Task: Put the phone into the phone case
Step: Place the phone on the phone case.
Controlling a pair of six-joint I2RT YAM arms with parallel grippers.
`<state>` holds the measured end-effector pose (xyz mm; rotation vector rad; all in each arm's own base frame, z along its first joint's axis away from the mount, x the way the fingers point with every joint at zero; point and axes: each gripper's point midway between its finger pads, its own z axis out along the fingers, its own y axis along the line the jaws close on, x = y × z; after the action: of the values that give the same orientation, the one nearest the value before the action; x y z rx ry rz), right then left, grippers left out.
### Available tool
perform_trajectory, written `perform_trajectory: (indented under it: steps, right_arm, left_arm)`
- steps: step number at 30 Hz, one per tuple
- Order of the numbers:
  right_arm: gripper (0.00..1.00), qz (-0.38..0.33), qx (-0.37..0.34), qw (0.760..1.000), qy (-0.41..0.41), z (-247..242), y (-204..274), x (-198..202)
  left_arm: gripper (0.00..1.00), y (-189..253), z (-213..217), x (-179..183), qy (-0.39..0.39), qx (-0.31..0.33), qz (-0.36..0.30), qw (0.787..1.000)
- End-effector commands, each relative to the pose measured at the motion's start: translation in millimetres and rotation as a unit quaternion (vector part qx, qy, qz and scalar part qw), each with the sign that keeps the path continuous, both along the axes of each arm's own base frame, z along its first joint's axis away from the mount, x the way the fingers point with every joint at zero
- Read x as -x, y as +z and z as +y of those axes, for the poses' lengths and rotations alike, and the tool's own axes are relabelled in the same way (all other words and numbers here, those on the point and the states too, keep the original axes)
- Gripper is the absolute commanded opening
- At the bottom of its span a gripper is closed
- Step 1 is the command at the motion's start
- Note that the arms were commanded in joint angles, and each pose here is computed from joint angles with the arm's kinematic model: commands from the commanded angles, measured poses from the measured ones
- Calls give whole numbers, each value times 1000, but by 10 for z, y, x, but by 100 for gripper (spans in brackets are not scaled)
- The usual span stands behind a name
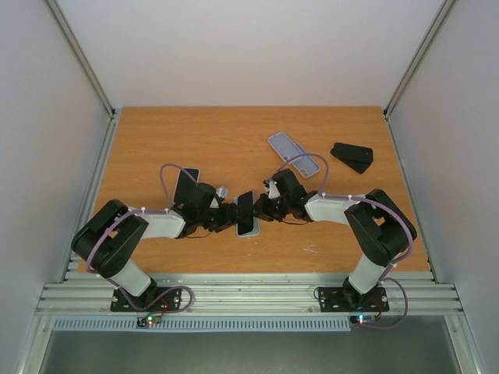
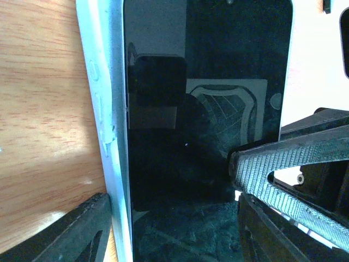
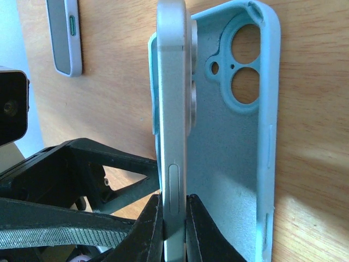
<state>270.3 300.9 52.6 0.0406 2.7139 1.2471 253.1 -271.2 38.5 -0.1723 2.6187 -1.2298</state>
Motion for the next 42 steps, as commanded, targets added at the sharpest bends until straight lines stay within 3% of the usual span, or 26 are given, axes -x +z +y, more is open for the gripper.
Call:
perform_trajectory:
  steps: [1,12,20,32,38,42]
  right_arm:
    - [1,38,-2,999,22,67,-158,169]
    - [1,114,3,990,85,122,-350,642]
    - [1,145,18,985,86,65,-424,808]
    - [5,119,50,989,76,82,-620,612]
    - [16,86,85,990,76,-28,-460,573]
    - [18,67,105,989,76,-95,-362,547]
  left_arm:
    - [63,114,-150,-47,-14,22,-23,999]
    - [58,162,-71,74,-22,8,-30,999]
    - [58,170,-79,240,-36,-8,-36,999]
    - [57,142,-69,343,-43,-16,-35,998]
    - [57,167,1,351,-37,-32,-40,998]
    - [56,176,14,360,-37,-35,-39,998]
